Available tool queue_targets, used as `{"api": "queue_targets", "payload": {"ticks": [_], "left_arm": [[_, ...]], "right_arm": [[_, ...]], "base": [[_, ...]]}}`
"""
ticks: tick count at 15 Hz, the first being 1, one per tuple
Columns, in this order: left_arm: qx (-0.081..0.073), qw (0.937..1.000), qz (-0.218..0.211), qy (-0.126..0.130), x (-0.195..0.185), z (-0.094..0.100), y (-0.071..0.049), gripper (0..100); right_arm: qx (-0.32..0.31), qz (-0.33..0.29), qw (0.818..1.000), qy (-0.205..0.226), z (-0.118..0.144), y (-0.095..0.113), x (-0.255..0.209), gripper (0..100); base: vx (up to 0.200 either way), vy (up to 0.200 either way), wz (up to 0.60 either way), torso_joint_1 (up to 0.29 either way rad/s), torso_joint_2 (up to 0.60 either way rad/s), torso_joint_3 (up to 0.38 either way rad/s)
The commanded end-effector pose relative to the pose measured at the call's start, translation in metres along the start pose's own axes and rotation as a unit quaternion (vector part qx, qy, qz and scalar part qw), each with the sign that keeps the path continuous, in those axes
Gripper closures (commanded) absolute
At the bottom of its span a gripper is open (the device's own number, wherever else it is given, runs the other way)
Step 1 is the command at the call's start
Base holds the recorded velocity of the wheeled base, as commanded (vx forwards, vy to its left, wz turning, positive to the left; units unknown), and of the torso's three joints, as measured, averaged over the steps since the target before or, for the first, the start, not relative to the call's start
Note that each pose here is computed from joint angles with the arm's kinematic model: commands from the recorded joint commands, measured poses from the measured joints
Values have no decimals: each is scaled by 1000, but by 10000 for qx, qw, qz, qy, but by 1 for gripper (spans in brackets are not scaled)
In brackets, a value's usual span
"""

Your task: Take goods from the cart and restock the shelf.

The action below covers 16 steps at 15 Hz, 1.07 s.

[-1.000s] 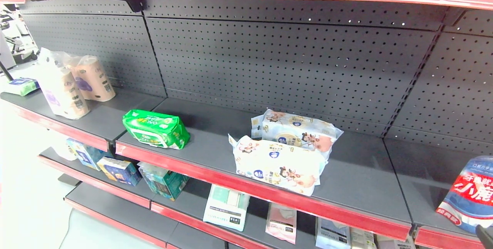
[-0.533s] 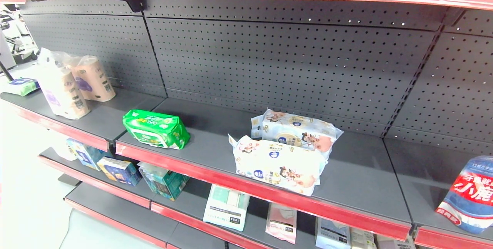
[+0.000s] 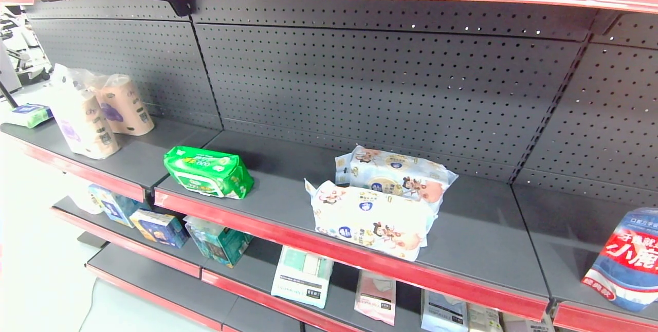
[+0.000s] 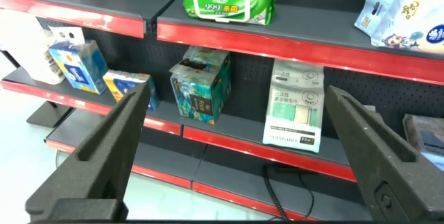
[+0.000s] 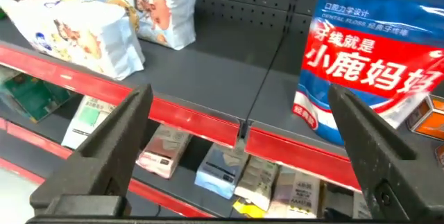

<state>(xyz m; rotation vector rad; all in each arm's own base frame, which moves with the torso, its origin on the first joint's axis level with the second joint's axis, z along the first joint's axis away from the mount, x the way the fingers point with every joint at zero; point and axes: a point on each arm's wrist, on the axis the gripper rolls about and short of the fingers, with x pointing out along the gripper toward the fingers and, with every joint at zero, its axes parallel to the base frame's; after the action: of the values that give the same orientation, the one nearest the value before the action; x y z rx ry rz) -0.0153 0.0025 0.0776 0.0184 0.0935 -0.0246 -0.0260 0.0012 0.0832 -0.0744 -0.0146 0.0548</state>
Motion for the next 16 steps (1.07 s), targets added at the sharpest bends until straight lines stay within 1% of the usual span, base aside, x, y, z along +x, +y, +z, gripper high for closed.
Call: {"api": "queue_targets", "payload": {"ticks": [1,2,3,5,6,7,8,9,11,12,13,16], "left_arm": [[2,10000,5,6,0,0,0,0],[2,10000,5,6,0,0,0,0],[2,10000,5,6,0,0,0,0],[2,10000,5,6,0,0,0,0],[2,10000,5,6,0,0,0,0],[2,10000,5,6,0,0,0,0],[2,10000,5,6,0,0,0,0],[2,10000,5,6,0,0,0,0],[2,10000,5,6,0,0,0,0],[2,10000,5,6,0,0,0,0],[2,10000,5,6,0,0,0,0],[2,10000,5,6,0,0,0,0]], "right_arm": [[-428,250,9988,-36,0,1,0,0],[-581,341,9977,-52,0,2,0,0],[-434,245,9988,-12,0,1,0,0],[-382,-372,9986,-11,0,-2,1,0],[-326,-660,9971,-190,3,-3,1,0],[-49,-701,9973,-205,-1,-3,3,0],[51,-377,9990,-219,-1,-2,3,0],[90,-19,9999,64,-7,0,3,0],[505,-250,9983,138,-6,-1,4,0],[426,-235,9988,93,-7,-1,3,0],[164,-258,9995,55,-7,-1,3,0],[425,-336,9985,58,-7,-1,3,0]], "base": [[0,0,0,0,0,0],[0,0,0,0,0,0],[0,0,0,0,0,0],[0,0,0,0,0,0],[0,0,0,0,0,0],[0,0,0,0,0,0],[0,0,0,0,0,0],[0,0,0,0,0,0],[0,0,0,0,0,0],[0,0,0,0,0,0],[0,0,0,0,0,0],[0,0,0,0,0,0]]}}
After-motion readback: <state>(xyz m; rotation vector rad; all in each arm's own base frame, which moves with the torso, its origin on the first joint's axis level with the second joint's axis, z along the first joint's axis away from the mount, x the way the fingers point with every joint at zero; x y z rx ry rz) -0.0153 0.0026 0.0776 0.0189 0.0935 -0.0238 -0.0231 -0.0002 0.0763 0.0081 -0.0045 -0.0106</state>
